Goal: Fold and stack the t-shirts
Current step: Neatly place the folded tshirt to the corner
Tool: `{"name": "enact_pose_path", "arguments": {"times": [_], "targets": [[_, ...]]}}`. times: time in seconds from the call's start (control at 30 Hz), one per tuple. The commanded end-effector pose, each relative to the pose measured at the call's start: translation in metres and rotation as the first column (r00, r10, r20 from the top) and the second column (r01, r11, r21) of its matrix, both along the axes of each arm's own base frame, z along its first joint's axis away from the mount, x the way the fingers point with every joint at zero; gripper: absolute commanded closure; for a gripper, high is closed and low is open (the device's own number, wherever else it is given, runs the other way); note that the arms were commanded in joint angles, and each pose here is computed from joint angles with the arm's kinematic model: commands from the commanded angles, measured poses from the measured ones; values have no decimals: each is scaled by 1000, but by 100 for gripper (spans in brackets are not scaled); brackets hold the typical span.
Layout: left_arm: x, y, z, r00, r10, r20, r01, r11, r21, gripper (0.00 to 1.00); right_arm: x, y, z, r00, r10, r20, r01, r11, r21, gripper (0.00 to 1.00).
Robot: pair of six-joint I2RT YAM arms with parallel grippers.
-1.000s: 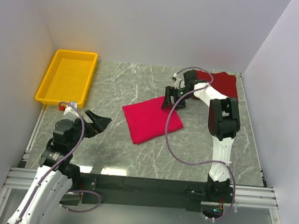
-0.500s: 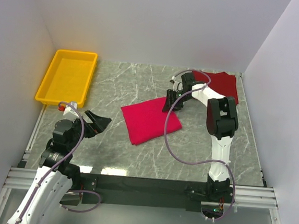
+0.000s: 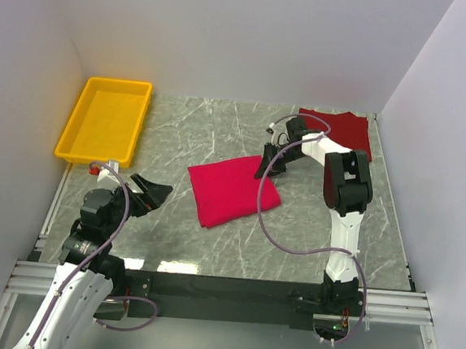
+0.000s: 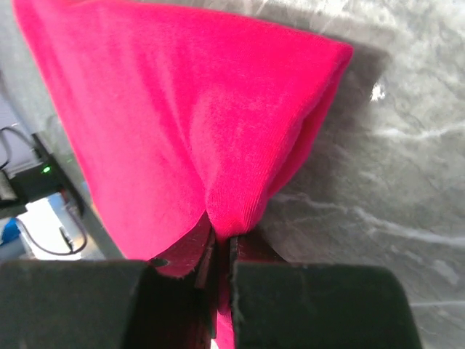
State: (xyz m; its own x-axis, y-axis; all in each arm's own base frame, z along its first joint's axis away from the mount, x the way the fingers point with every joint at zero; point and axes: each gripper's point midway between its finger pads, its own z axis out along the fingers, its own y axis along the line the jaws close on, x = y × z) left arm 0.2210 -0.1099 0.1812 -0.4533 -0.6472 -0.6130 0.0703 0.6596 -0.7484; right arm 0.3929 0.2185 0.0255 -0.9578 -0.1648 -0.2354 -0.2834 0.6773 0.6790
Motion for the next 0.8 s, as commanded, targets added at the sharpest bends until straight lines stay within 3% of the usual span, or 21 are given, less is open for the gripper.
{"name": "enact_pose_path", "arguments": {"times": [0.0,0.27,0.77], "targets": [[0,2,24,998,7,63,-7,1000,-8,1,5,-7,37,997,8,81,-17,994,105,100],[-1,2,25,998,7,68,-7,1000,-9,1,26,-28,84,969,-51,243,12,987,158,100],[1,0,19,998,-5,66,6,1000,-7,1,68,-78,134,888,-107,446,101,994,37,100]]}}
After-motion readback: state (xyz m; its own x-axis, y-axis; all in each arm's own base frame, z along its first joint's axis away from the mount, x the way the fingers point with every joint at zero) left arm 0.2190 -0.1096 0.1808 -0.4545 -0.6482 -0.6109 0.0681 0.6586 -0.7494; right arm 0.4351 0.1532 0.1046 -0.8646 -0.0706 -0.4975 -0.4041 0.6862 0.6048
